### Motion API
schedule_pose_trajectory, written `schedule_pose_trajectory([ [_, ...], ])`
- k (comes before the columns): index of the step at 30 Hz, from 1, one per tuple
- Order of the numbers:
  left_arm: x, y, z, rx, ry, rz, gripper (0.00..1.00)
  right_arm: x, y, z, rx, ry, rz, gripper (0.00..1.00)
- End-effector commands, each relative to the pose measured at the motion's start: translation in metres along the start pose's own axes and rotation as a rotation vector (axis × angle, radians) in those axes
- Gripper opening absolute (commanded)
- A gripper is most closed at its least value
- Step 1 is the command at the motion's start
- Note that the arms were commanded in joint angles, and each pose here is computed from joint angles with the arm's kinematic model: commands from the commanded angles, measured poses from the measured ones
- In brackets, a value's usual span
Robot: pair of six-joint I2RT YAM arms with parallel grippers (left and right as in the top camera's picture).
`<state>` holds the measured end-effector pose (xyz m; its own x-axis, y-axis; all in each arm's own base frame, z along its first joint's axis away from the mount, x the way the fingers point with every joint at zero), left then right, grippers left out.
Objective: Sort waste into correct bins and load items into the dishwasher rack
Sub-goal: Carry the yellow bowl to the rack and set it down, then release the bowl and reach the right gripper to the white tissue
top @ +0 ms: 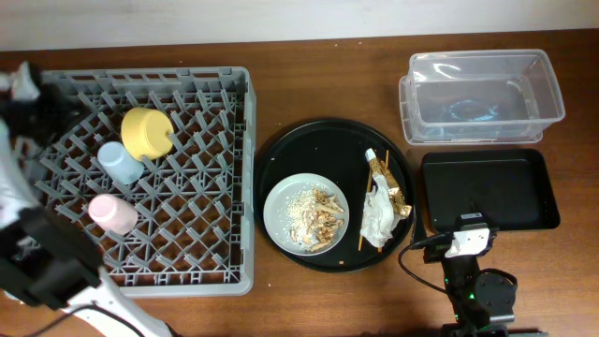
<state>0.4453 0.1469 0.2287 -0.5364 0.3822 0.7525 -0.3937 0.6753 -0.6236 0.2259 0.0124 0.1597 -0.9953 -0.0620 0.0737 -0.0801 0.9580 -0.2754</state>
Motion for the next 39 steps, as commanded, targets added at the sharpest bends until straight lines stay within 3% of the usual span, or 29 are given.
schedule_pose_trajectory([
  [1, -0.01, -0.048, 0.04, -0.295, 0.034, -0.237, 0.0, 0.0, 0.001, 0.002, 0.005, 0.005, 0.002, 0.99],
  [3, -0.043, -0.056, 0.068, -0.386, 0.116, -0.397, 0.0, 0.0, 0.001, 0.002, 0.005, 0.005, 0.002, 0.99],
  [5, -0.073, -0.047, 0.086, -0.361, 0.119, -0.627, 0.0, 0.0, 0.001, 0.002, 0.005, 0.005, 0.002, 0.99],
  [7, -0.087, -0.03, 0.091, -0.352, 0.125, -0.761, 0.0, 0.0, 0.001, 0.002, 0.005, 0.005, 0.002, 0.99],
  [11, -0.109, -0.003, 0.08, -0.348, 0.125, -0.864, 0.0, 0.0, 0.001, 0.002, 0.005, 0.005, 0.002, 0.99],
  [21, -0.096, 0.036, 0.024, -0.227, -0.037, -0.87, 0.0, 0.0, 0.001, 0.002, 0.005, 0.005, 0.002, 0.99],
  [25, -0.087, 0.043, -0.003, -0.093, -0.176, -0.832, 0.0, 0.0, 0.001, 0.002, 0.005, 0.005, 0.002, 0.99],
  [30, -0.03, -0.02, -0.012, -0.111, -0.269, -0.678, 0.0, 0.0, 0.001, 0.002, 0.005, 0.005, 0.002, 0.99],
  [33, -0.04, -0.055, 0.006, -0.225, -0.156, -0.461, 0.0, 0.0, 0.001, 0.002, 0.005, 0.005, 0.002, 0.99],
  [39, -0.114, 0.015, 0.028, -0.174, 0.056, -0.594, 0.0, 0.0, 0.001, 0.002, 0.005, 0.005, 0.002, 0.99],
])
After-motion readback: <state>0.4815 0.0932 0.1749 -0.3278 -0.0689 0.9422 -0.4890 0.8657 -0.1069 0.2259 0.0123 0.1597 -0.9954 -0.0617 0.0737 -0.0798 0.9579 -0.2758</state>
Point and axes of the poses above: each gripper's point midway between its finger pads, its own x axis back along the fingers, its own y axis along the line the jaws close on, z = x × y, the point moved 2 cm from there along x, back along the fingers, and after that the axes turned 11 degrees about x, right-handed, at the moved point
